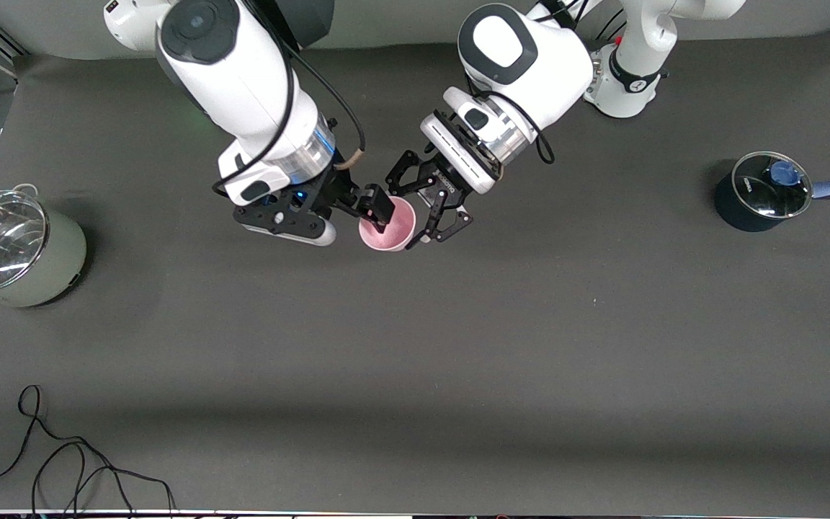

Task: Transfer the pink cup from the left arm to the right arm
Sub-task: 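Close the right gripper on the pink cup's rim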

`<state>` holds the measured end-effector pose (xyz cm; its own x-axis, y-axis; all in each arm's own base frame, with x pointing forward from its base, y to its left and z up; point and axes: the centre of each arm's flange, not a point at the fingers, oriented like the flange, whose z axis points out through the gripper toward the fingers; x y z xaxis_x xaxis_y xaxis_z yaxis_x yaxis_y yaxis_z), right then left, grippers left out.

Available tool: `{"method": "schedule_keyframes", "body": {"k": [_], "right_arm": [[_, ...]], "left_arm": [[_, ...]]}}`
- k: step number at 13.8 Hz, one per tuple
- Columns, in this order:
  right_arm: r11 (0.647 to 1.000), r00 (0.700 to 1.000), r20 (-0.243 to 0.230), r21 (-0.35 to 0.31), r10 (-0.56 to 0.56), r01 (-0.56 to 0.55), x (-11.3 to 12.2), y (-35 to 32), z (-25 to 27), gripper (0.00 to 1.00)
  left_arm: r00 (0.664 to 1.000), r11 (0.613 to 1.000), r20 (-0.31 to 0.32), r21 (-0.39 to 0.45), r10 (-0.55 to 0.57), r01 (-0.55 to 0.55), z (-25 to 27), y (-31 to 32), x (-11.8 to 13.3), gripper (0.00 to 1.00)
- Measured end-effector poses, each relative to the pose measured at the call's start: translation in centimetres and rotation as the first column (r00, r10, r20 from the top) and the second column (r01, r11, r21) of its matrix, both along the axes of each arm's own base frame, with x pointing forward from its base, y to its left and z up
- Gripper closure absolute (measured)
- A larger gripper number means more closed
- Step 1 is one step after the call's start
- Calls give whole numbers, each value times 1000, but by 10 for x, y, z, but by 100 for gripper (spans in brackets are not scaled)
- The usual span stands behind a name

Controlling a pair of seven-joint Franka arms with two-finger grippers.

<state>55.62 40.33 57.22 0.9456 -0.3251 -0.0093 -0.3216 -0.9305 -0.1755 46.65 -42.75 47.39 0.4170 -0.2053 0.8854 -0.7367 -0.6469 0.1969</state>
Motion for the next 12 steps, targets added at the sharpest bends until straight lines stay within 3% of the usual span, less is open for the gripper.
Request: {"method": "schedule_keyframes", "body": {"k": [1,2,6,9,10,12], "right_arm": [[1000,1000,2,-10,1,-1,1,0,-3,4],[1000,1000,8,-22,2,-1,2,0,-4,12],[1000,1000,20,-21,10,-10,0,4,-1,59],[1000,1000,25,-16,18,-17,-2,9,0,88],[1000,1000,25,-17,19,-18,-2,9,0,93],[1000,1000,25,-17,19,-18,-2,9,0,93]], "left_arm": [[1000,1000,0,0,0,0,0,0,0,33],[1000,1000,0,0,0,0,0,0,0,33],[1000,1000,-5,0,-12,12,-2,-5,-4,33],[1000,1000,-6,-1,-21,21,-3,-9,-7,33],[1000,1000,-3,1,-22,22,-2,-9,-7,33],[1000,1000,-2,1,-22,22,-3,-9,-7,33]]}}
